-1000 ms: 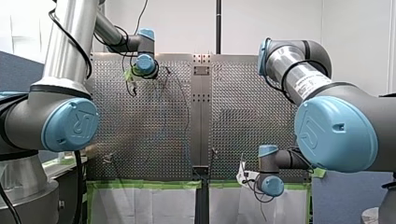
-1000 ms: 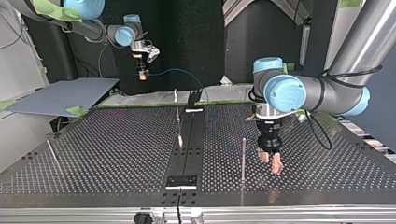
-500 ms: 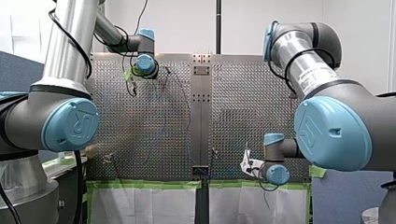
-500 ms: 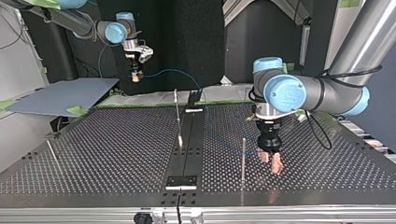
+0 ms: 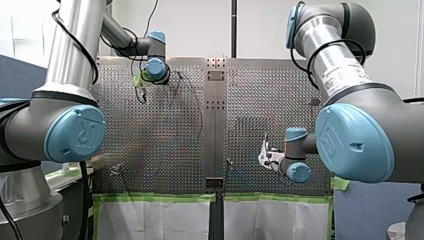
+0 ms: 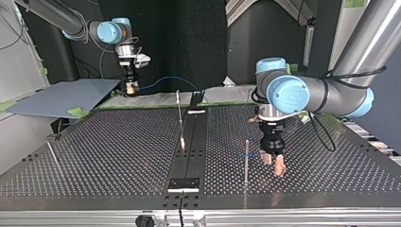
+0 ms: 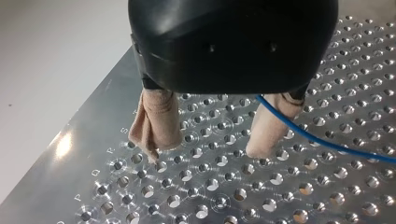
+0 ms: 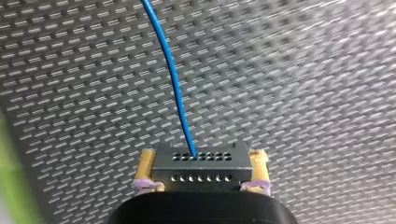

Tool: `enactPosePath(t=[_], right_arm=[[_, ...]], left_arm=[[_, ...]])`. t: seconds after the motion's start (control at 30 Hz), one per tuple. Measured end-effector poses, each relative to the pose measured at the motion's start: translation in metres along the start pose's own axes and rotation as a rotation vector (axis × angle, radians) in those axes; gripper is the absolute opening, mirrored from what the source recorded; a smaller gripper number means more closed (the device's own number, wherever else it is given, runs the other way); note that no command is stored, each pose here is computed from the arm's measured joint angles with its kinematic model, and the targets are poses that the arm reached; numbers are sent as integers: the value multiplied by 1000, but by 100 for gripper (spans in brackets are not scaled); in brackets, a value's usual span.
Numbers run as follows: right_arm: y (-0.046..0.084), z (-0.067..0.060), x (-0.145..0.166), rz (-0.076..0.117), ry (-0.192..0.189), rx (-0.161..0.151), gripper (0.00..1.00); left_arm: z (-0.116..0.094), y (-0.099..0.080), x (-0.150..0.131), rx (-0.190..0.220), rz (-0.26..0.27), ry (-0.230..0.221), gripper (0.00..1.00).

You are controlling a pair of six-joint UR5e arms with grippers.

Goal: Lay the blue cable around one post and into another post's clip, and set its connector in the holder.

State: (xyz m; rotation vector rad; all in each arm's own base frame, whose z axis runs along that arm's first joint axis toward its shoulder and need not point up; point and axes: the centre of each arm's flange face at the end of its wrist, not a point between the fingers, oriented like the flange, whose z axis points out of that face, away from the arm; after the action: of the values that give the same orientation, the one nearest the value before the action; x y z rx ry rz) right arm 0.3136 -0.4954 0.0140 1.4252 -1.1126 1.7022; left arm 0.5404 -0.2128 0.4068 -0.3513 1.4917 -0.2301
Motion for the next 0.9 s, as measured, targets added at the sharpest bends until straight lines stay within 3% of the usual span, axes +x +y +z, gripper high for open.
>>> enactPosePath(t=[0.37,0.6,0.9], right_arm=[[-10,15,51,-71,99,27,0],[-19,20,80,-92,151,40,0],[-23,16,61,-110,118,45,0]], left_arm=[[0,0,0,1,-1,1,100],[0,0,0,1,-2,0,100],[0,0,0,1,-2,0,100]])
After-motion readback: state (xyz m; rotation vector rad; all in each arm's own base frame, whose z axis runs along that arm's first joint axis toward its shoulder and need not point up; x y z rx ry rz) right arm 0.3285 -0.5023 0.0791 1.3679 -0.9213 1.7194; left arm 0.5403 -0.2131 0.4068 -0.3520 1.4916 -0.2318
